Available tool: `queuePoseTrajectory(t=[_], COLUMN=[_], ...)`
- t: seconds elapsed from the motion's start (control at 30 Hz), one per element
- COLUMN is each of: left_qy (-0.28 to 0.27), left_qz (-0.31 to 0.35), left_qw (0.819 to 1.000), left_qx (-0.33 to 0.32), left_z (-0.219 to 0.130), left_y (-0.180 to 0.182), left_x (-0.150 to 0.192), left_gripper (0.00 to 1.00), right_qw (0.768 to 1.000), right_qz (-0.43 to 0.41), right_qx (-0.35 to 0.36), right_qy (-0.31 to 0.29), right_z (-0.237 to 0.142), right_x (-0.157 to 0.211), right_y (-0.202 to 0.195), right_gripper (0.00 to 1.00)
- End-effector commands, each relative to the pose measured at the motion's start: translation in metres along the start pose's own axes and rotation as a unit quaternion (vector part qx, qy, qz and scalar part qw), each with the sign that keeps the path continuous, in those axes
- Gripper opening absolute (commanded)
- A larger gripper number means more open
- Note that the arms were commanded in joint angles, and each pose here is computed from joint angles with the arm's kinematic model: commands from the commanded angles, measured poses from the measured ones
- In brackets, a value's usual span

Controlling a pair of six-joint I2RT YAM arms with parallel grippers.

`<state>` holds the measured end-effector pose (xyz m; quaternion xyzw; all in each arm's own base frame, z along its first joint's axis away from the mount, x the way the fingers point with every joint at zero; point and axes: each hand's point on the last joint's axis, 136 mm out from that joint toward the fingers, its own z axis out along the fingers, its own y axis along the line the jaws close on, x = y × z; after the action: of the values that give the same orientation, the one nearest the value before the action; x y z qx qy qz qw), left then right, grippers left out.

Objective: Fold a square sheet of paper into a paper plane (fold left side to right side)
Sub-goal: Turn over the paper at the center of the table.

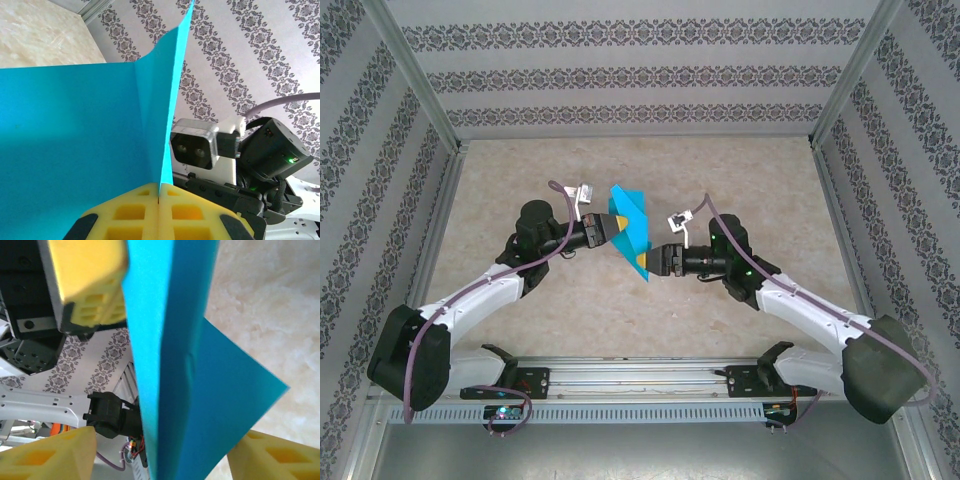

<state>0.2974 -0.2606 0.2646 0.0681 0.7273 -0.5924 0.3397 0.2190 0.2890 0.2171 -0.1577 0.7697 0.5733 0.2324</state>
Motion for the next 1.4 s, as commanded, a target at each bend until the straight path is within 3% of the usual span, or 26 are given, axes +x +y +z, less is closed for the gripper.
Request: queuePoseTrajectory(t=[0.0, 0.2, 0.43, 0.57, 0.63, 0.9, 1.07, 1.2, 1.37], left_qy=[-0.025, -0.024, -0.020, -0.014, -0.010, -0.017, -0.062, -0.110, -0.161], left_qz=[0.014, 0.000, 0.002, 0.011, 0.020, 0.054, 0.079, 0.110, 0.137], left_qw=[0.999, 1.000, 1.000, 1.000, 1.000, 0.992, 0.971, 0.936, 0.892], left_qx=[0.022, 0.011, 0.005, -0.005, -0.021, -0.117, -0.216, -0.317, -0.399], left_z=[0.004, 0.006, 0.006, 0.005, 0.003, -0.031, -0.075, -0.119, -0.167], left_y=[-0.017, -0.007, -0.002, 0.004, 0.009, 0.033, 0.050, 0.057, 0.055], left_x=[-0.015, -0.013, -0.009, -0.004, -0.001, 0.001, -0.006, -0.014, -0.021], left_gripper=[0.02, 0.02, 0.05, 0.17, 0.28, 0.60, 0.71, 0.76, 0.77], right_qw=[0.998, 0.998, 0.998, 0.998, 0.997, 0.997, 0.989, 0.957, 0.859], right_qz=[-0.047, -0.057, -0.062, -0.064, -0.065, -0.059, -0.064, -0.083, -0.144], right_qx=[-0.028, -0.023, -0.003, 0.008, 0.014, 0.039, 0.133, 0.278, 0.488], right_qy=[-0.005, -0.012, -0.019, -0.024, -0.024, -0.021, -0.003, 0.016, 0.062], right_z=[0.004, 0.005, 0.003, 0.001, 0.000, -0.006, -0.013, -0.028, -0.055], right_x=[-0.011, -0.015, -0.020, -0.021, -0.021, -0.018, -0.016, -0.013, -0.011], right_y=[0.019, 0.020, 0.016, 0.014, 0.013, 0.005, -0.016, -0.045, -0.082], right_gripper=[0.65, 0.53, 0.32, 0.19, 0.15, 0.09, 0.06, 0.04, 0.03])
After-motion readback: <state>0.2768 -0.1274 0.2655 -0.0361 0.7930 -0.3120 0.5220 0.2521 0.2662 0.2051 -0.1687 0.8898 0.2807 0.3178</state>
